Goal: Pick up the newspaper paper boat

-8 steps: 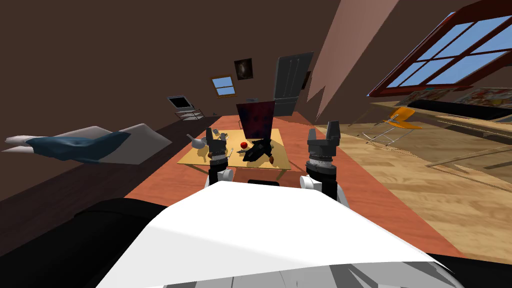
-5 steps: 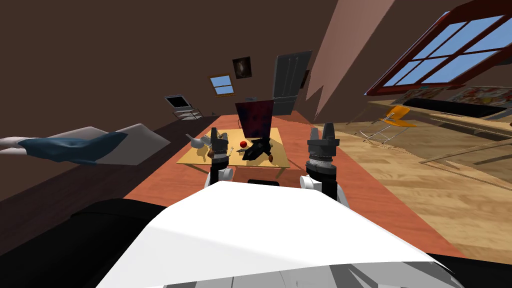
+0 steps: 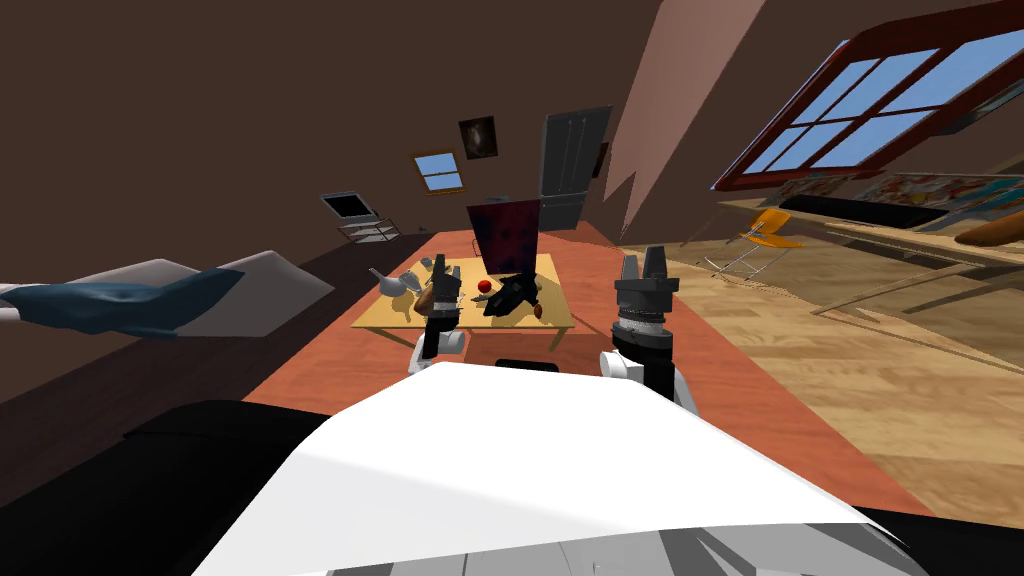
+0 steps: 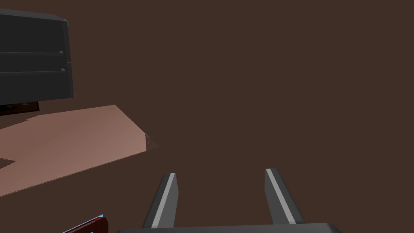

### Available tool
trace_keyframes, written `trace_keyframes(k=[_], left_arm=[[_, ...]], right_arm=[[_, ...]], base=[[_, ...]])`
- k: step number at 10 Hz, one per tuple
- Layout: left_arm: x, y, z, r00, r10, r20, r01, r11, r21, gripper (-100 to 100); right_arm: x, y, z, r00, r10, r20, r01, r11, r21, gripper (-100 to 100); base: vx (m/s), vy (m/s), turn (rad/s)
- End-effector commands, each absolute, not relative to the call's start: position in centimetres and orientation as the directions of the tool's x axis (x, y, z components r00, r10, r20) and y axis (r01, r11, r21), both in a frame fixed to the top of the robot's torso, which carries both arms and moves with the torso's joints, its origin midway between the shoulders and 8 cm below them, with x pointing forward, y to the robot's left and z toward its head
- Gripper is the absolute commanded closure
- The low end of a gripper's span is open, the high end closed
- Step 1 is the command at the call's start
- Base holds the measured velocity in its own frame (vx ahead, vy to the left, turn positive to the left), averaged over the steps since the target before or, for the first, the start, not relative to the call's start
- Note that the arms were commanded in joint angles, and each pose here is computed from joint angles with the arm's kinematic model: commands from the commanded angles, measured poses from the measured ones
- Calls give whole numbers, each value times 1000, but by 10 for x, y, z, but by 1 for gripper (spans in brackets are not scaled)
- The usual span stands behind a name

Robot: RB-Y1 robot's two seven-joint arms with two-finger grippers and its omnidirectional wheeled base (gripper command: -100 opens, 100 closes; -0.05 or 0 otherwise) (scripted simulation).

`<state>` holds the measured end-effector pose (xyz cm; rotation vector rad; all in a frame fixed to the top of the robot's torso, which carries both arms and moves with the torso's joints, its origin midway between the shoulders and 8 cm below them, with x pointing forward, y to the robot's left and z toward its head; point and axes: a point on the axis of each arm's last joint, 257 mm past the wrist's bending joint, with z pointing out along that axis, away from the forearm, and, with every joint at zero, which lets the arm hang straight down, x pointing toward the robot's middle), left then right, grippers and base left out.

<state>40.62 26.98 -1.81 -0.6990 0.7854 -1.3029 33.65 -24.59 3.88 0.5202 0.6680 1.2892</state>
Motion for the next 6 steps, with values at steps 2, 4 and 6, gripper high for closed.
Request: trace_keyframes(k=[2, 4, 6], left_arm=[[438, 278, -37, 87, -984, -156, 492, 178, -852, -100], [452, 286, -48, 91, -981, -174, 453, 196, -870, -100], [466, 295, -58, 98, -977, -192, 415, 215, -884, -100]], right_arm=[[337, -246, 39, 139, 977, -159, -694, 211, 689, 0], [337, -246, 39, 139, 977, -159, -694, 211, 689, 0], [337, -246, 39, 139, 977, -159, -694, 211, 689, 0]], base=[[-63, 15, -151], [-51, 24, -108], [-27, 19, -78]])
